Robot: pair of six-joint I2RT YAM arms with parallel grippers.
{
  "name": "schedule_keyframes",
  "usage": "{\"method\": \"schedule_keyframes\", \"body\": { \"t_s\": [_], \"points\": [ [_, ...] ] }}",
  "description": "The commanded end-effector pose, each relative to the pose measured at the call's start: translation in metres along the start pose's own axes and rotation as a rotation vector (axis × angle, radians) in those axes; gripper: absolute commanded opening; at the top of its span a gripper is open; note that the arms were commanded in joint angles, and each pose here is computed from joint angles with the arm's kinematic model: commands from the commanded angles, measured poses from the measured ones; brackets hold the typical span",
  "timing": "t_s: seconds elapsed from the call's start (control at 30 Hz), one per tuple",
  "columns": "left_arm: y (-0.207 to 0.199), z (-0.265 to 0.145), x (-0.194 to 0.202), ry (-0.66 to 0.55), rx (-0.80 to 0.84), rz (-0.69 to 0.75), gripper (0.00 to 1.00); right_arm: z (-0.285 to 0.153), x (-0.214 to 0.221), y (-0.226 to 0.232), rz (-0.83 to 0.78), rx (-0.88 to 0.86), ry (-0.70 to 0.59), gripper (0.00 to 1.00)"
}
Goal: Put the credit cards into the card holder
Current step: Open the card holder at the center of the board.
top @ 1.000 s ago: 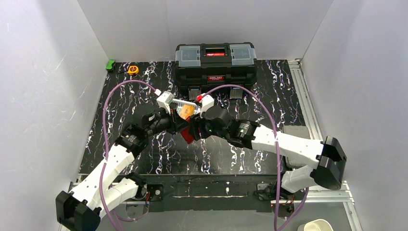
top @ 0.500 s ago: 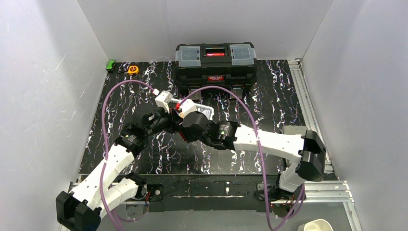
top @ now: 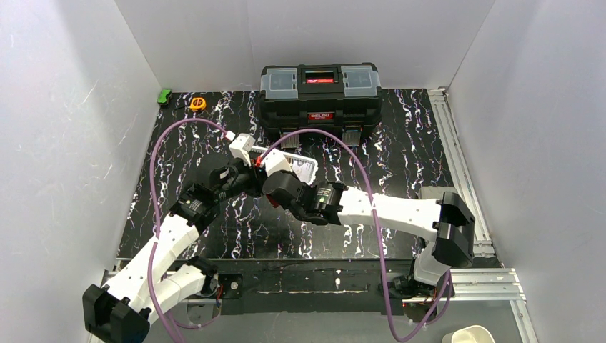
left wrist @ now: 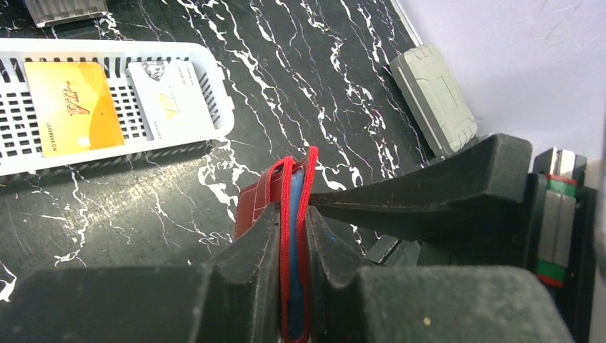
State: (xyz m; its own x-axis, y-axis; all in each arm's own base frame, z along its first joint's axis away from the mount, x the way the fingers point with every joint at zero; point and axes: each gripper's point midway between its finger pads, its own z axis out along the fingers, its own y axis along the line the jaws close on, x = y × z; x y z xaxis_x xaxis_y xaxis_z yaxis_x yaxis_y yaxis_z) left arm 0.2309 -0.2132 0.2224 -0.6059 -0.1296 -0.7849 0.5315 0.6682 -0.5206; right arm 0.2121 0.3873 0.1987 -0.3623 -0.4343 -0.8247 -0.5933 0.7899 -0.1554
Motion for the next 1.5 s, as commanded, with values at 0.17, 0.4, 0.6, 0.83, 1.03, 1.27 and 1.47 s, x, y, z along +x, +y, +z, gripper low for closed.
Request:
{"method": "schedule_keyframes", "body": {
  "t_s": [0.17,0.4,0.6,0.83,1.03,1.27,1.47],
  "points": [
    [-0.028,-0.010,-0.004,0.020,0.099,-0.029,0.00,-0.012,-0.049,-0.005,-0.002,0.094,-0.206,0.28],
    [-0.027,-0.008,-0.004,0.024,0.095,-0.046,0.00,-0.018,-0.055,-0.002,-0.042,0.105,-0.276,0.01],
    [-0.025,-0.008,-0.003,0.026,0.085,-0.039,0.00,-0.026,-0.055,-0.001,-0.067,0.100,-0.317,0.01],
    [-0.021,-0.010,-0.001,0.028,0.064,-0.024,0.00,-0.042,-0.058,-0.010,-0.012,0.071,-0.368,0.01],
    [-0.019,-0.011,0.000,0.032,0.052,-0.018,0.00,-0.043,-0.053,-0.022,0.028,0.079,-0.354,0.01],
    [-0.021,-0.012,-0.008,0.007,0.048,-0.007,0.00,-0.051,-0.027,-0.020,0.092,-0.062,-0.316,0.19],
    [-0.023,-0.010,-0.013,-0.002,0.059,-0.024,0.00,-0.057,-0.018,-0.009,0.118,-0.155,-0.316,0.53]
  ]
}}
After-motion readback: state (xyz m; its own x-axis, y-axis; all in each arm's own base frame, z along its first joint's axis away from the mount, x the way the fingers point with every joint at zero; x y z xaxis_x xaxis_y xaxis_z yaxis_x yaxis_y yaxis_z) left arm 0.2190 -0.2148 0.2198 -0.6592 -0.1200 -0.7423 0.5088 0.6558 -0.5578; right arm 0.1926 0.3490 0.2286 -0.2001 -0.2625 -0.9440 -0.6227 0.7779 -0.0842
